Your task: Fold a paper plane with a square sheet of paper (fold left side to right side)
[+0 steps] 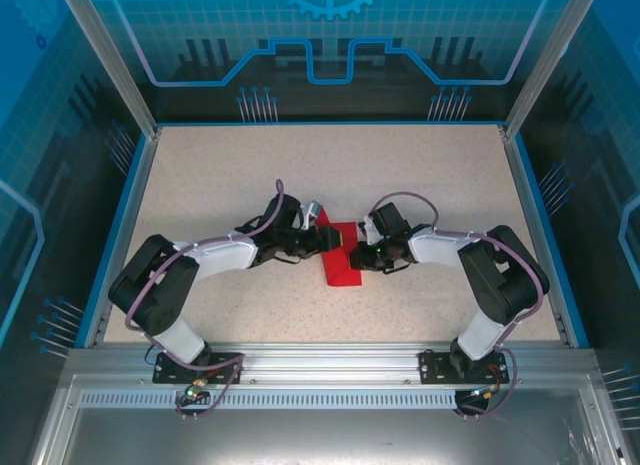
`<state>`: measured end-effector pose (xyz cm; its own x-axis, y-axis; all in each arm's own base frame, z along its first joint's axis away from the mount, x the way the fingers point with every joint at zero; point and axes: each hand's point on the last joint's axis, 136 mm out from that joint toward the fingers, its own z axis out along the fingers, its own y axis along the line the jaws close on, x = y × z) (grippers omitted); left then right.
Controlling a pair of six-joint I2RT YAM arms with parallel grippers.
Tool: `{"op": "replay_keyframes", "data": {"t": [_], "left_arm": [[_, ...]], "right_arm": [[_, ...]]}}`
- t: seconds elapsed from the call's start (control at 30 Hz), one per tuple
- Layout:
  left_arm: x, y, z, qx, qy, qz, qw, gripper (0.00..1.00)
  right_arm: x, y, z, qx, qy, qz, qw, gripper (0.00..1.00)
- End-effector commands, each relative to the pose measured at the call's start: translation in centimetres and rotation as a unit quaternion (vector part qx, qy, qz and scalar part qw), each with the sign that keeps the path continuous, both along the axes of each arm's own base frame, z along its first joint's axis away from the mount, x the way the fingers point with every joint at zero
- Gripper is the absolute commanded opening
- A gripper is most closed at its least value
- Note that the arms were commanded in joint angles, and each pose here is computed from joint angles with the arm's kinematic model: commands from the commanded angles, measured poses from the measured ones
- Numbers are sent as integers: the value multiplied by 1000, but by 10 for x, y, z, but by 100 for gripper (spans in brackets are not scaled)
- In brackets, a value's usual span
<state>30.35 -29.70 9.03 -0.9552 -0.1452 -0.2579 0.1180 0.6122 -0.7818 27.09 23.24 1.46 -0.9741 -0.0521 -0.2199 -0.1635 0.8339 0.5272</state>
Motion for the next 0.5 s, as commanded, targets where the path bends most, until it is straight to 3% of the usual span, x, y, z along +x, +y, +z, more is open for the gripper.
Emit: {"op": "replay_keyframes", "data": {"t": [0.0,0.13,0.3,0.47], "left_arm": [[5,-15,7,-19,-3,-12,1000,60],[5,-18,-1,-16,4,-13,1000,56],[4,-19,-10,-6,10,-12,1000,44],[0,-17,-19,8,16,-14,1000,31]], "right_arm": [[-7,-3,7,19,4,-1,1000,20],[4,-13,31,42,-21,-16,999,23],[21,-22,63,105,-49,-42,992,41],[34,-9,76,178,-43,-38,982,51]]}}
